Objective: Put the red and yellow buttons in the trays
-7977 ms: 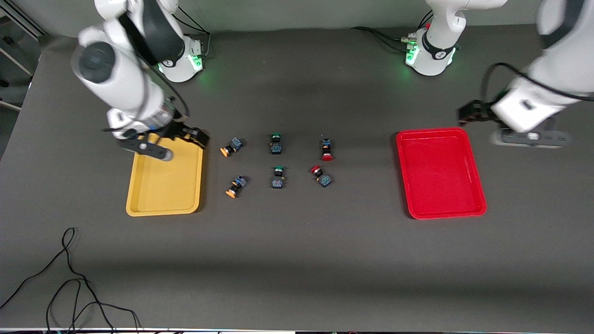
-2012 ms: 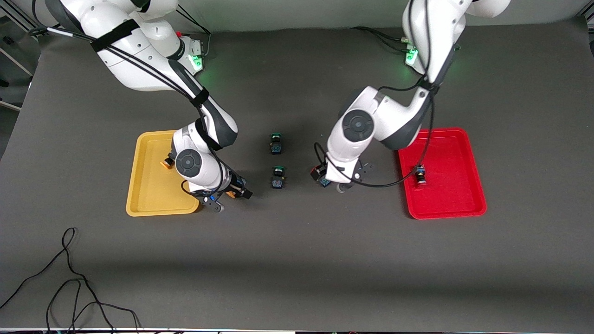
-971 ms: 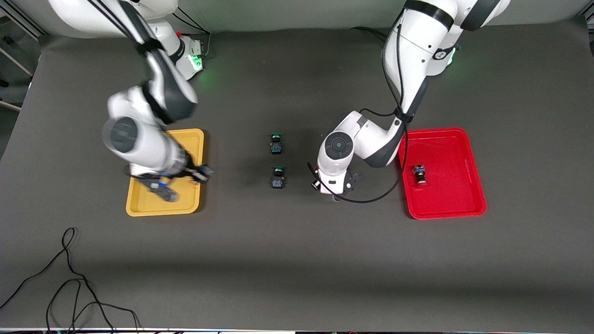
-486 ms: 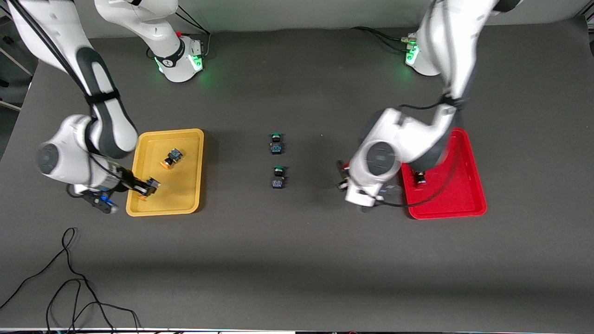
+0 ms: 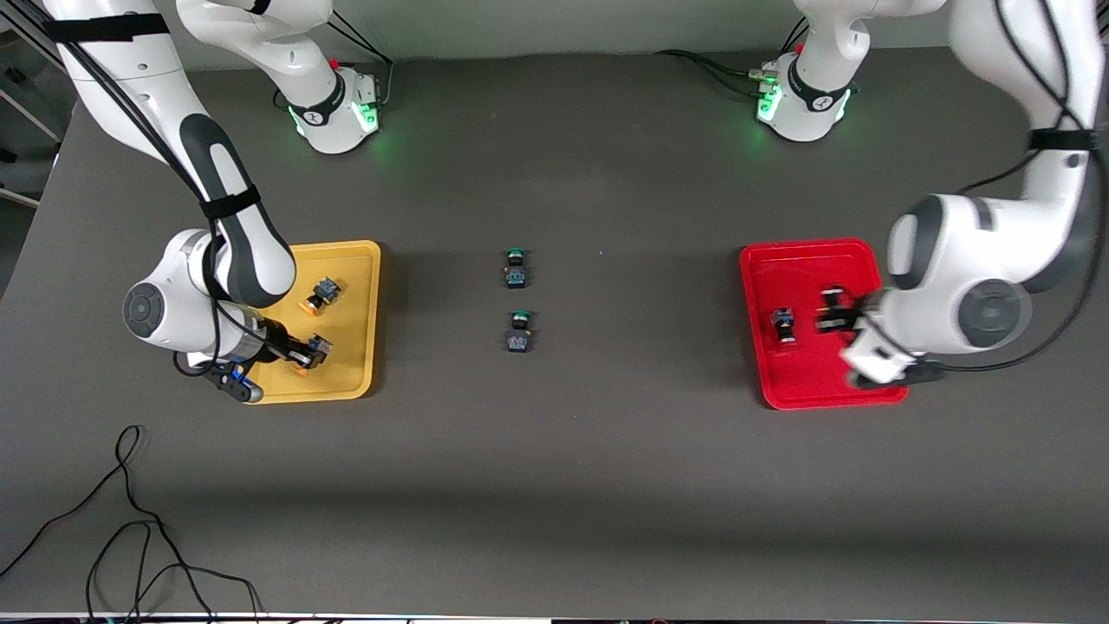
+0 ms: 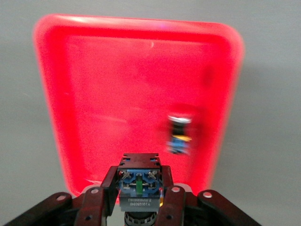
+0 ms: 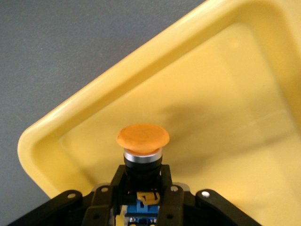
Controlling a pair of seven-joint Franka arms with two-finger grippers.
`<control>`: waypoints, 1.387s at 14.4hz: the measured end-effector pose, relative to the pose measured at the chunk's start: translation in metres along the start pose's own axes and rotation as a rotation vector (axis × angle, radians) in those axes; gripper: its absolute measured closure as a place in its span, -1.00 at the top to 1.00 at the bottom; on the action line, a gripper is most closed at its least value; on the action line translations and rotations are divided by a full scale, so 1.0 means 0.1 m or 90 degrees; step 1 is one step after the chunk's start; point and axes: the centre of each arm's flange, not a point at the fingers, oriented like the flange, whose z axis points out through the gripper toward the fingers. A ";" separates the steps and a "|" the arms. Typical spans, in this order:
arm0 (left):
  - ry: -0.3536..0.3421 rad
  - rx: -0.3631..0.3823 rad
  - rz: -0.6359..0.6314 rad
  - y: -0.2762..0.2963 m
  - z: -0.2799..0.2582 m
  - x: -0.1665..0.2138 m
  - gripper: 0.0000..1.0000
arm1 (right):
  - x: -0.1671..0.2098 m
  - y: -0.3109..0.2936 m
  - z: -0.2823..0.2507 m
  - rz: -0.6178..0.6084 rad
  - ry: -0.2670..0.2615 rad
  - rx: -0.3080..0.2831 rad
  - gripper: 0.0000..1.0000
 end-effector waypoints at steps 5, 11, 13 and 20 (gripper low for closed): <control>0.079 0.018 0.045 -0.13 1.05 -0.03 -0.19 | 0.01 -0.08 -0.29 -0.006 0.020 0.022 0.71; 0.054 0.029 0.078 -0.27 0.97 -0.03 0.57 | -0.38 -0.32 -2.28 -0.134 0.106 0.017 1.00; 0.027 0.037 0.090 -0.39 0.49 0.01 0.98 | -0.68 -0.33 -2.81 -0.178 0.122 0.008 1.00; 0.031 0.000 0.124 -0.82 -1.43 -0.57 1.00 | -1.04 -0.09 -3.50 -0.288 0.149 0.004 1.00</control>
